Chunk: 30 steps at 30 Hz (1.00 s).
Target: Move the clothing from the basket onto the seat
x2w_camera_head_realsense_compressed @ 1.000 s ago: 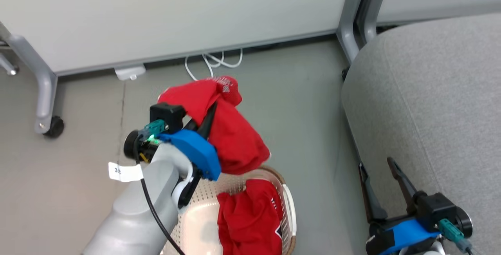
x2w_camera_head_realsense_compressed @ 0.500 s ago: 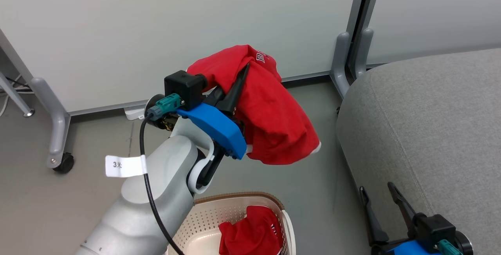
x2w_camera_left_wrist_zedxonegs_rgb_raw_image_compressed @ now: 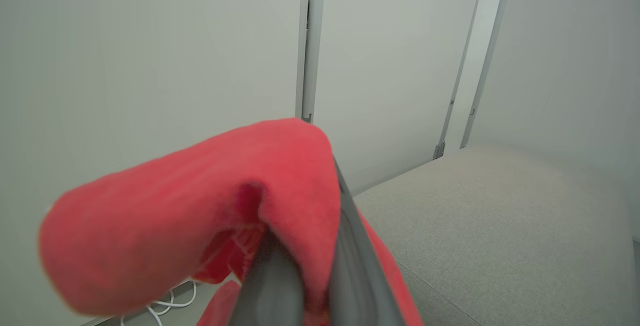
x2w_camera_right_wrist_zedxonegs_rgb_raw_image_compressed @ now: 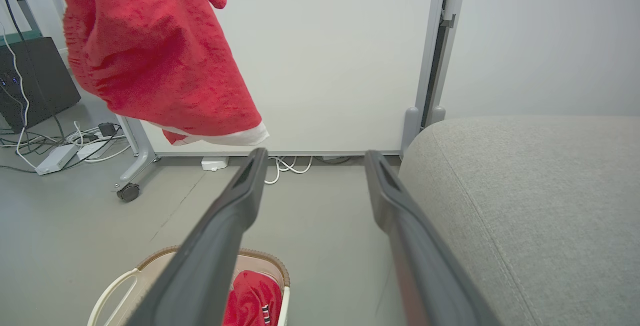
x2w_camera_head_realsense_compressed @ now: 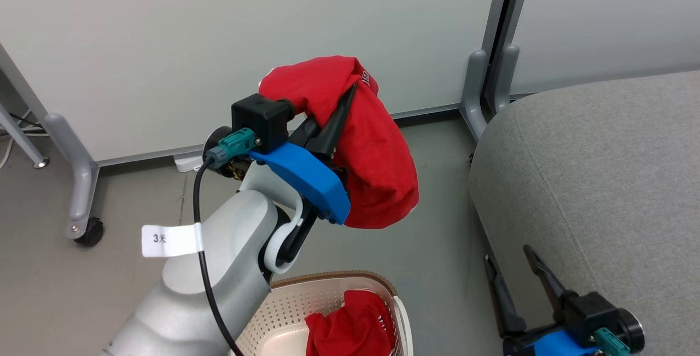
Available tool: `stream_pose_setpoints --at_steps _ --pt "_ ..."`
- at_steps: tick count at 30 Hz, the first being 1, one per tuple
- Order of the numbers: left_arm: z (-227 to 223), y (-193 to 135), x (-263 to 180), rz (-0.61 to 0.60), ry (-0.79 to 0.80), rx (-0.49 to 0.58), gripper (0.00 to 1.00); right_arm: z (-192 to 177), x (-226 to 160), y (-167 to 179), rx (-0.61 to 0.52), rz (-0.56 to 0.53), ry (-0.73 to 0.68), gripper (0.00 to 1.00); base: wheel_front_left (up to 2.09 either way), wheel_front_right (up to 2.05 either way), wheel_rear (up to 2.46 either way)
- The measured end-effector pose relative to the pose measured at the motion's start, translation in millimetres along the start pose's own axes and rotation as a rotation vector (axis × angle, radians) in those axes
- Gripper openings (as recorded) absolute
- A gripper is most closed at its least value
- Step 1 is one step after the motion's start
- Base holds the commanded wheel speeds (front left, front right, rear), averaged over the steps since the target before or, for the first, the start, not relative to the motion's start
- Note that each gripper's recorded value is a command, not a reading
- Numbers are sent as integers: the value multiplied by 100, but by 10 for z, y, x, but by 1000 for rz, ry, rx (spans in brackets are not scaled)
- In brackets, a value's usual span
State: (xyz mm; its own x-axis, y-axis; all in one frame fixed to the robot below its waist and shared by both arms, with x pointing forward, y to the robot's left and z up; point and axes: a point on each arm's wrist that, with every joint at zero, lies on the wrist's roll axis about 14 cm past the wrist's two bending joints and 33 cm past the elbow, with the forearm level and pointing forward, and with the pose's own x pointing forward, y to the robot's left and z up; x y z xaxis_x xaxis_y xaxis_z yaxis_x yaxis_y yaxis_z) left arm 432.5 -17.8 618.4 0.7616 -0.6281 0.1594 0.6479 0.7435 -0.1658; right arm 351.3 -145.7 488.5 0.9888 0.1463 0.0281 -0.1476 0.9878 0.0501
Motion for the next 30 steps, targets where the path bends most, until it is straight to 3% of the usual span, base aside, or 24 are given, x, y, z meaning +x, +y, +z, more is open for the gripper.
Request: stream_pose_setpoints --at_steps 19,30 --pt "0 -76 -14 -7 6 -5 0 492 420 1067 -98 351 -149 100 0 0 0" --pt "15 -173 30 -33 3 -2 0 776 759 1235 -188 415 -221 100 0 0 0"
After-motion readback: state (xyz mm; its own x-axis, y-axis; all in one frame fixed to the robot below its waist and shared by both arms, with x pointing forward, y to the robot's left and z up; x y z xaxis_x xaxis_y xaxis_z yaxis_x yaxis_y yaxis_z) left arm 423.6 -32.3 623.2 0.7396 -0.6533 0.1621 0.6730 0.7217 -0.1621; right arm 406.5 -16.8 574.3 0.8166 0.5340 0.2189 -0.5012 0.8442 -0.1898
